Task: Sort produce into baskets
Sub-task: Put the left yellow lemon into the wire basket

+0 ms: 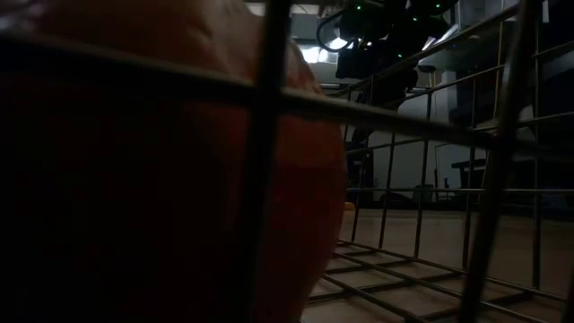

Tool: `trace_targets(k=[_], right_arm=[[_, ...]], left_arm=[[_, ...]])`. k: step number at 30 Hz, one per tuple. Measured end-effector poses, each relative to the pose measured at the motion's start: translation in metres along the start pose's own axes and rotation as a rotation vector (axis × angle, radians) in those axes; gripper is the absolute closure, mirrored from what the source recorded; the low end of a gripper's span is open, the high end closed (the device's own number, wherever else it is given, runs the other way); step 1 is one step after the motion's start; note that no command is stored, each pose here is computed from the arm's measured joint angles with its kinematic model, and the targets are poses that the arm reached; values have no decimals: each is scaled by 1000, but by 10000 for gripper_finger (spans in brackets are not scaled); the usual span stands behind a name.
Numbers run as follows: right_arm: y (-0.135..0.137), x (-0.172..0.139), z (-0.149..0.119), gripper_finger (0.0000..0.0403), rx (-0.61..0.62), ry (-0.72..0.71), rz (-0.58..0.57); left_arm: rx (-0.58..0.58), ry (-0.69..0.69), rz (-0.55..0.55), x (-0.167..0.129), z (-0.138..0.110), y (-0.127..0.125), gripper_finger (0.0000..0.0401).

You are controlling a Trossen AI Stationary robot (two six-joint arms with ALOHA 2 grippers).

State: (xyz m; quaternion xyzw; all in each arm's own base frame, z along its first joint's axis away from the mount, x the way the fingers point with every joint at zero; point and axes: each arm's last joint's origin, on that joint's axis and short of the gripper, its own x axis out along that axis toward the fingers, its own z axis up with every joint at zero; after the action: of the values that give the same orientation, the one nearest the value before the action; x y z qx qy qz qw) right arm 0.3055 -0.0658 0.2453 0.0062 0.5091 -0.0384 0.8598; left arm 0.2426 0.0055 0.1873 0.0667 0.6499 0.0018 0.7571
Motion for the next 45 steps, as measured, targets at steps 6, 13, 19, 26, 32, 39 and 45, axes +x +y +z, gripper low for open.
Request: trace_targets(k=[6, 13, 19, 26, 32, 39, 45], right_arm=[[0, 0, 0, 120, 0, -2, 0], [0, 0, 0, 120, 0, -3, 0], [0, 0, 1, 120, 0, -13, -1], [-1, 0, 4, 120, -2, -42, -6], [-1, 0, 4, 120, -1, -42, -6], [-1, 0, 4, 120, -2, -43, -6], [-1, 0, 4, 120, -2, -43, -6]], left_arm=[[-26, -37, 14, 15, -5, -1, 138], [-40, -80, 28, 29, -10, -3, 138], [-85, -76, 28, 31, -12, -3, 156], [-159, -88, 24, 27, -8, -2, 196], [-182, -192, 27, 3, 14, 2, 183], [-237, -337, 24, -45, 46, 10, 181], [-451, -495, -52, -79, 67, 7, 181]])
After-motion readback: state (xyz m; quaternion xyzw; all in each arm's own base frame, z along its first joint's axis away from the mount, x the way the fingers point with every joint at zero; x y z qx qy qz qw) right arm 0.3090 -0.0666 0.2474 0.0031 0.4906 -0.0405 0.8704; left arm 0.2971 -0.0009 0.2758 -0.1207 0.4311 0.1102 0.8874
